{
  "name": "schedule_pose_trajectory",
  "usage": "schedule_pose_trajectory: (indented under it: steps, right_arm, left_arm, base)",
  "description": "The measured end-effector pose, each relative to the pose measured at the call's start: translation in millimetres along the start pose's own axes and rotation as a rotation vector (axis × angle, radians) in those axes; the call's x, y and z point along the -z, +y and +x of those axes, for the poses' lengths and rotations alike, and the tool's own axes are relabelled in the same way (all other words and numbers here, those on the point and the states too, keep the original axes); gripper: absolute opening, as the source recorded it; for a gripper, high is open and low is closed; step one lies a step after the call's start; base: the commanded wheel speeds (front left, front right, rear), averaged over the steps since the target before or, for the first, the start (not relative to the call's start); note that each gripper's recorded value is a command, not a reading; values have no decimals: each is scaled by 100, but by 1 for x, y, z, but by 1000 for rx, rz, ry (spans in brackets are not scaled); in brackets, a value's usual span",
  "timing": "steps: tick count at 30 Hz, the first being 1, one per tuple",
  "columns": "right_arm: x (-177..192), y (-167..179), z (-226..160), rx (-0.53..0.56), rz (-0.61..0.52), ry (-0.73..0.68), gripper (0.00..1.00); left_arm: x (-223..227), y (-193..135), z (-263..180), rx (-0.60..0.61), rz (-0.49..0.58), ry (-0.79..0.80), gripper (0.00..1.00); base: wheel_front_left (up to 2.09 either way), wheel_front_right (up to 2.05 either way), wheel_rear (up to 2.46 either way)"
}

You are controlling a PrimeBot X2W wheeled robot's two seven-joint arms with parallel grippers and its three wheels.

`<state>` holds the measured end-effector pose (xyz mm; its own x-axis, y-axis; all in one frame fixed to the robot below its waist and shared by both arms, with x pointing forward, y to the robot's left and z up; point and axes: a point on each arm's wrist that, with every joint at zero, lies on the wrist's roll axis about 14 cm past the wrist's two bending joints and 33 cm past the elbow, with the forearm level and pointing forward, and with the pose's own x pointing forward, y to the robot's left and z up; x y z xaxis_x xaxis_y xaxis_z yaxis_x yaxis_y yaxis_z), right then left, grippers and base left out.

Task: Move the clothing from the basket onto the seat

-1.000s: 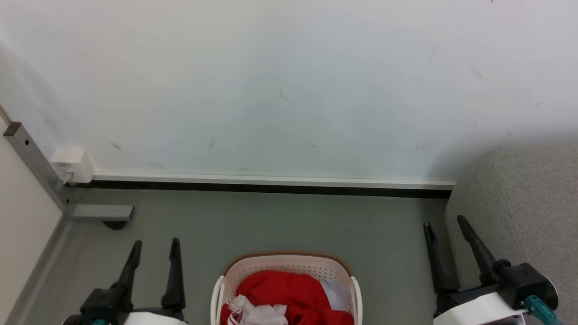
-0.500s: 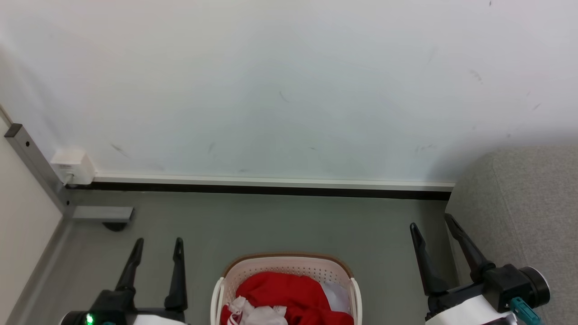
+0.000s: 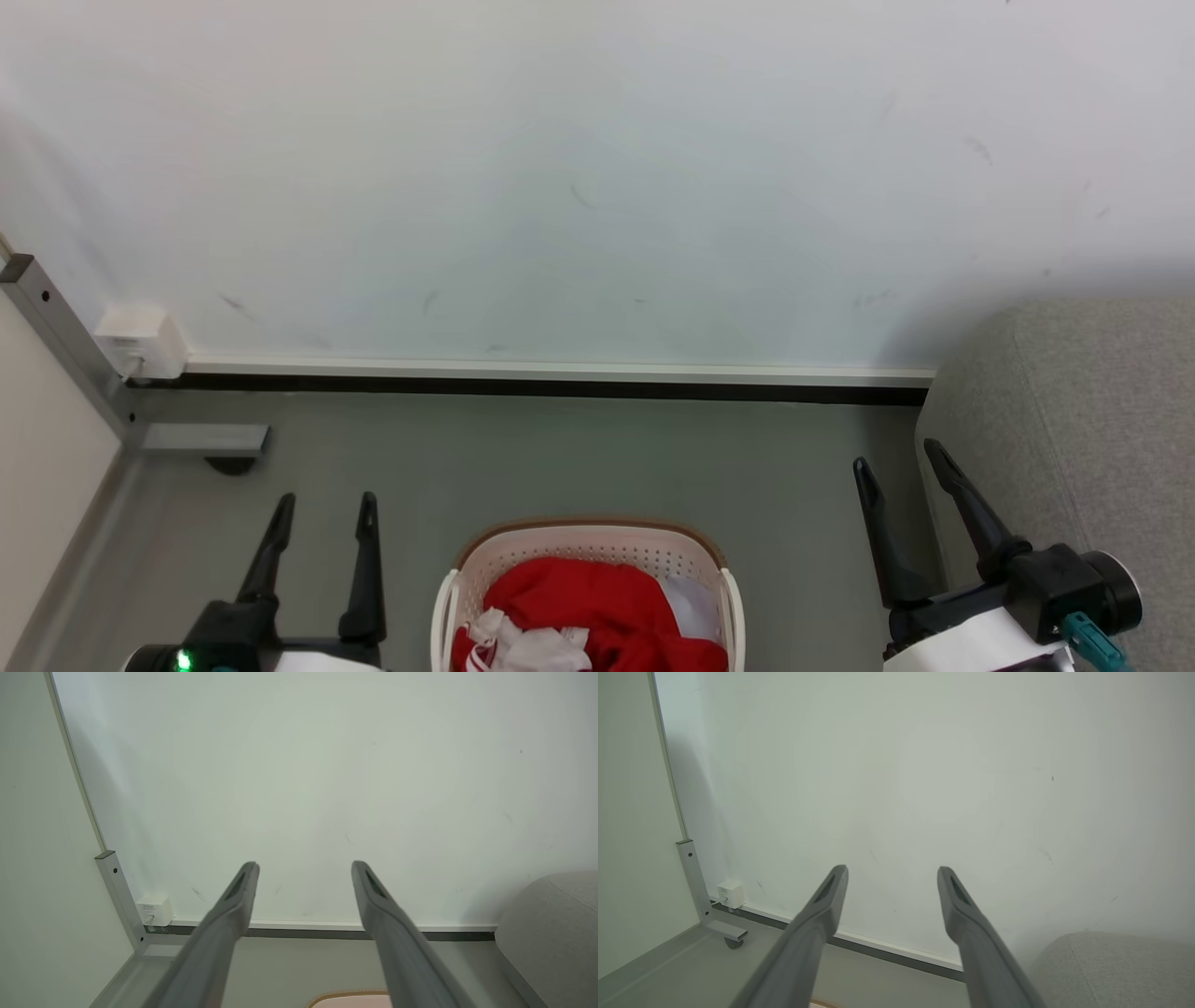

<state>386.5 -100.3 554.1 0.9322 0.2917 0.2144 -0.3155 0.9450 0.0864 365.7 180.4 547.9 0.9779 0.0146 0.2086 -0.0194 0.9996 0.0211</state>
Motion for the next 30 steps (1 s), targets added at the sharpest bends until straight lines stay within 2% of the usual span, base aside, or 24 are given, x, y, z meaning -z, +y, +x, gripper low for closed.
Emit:
schedule_pose_trajectory:
  steps: [11, 17, 30]
  right_arm:
    - [-2, -13, 10, 35, 57, -18, 100]
    - [0, -28, 25, 44, 62, -23, 100]
    - [10, -71, 48, 117, 49, -29, 100]
  left_arm:
    - [8, -9, 15, 23, -12, 15, 100]
    - [20, -21, 39, 61, -40, 30, 100]
    - [87, -59, 77, 161, -106, 178, 100]
  base:
    - [0, 0, 0]
    - [0, 0, 0]
    - [0, 0, 0]
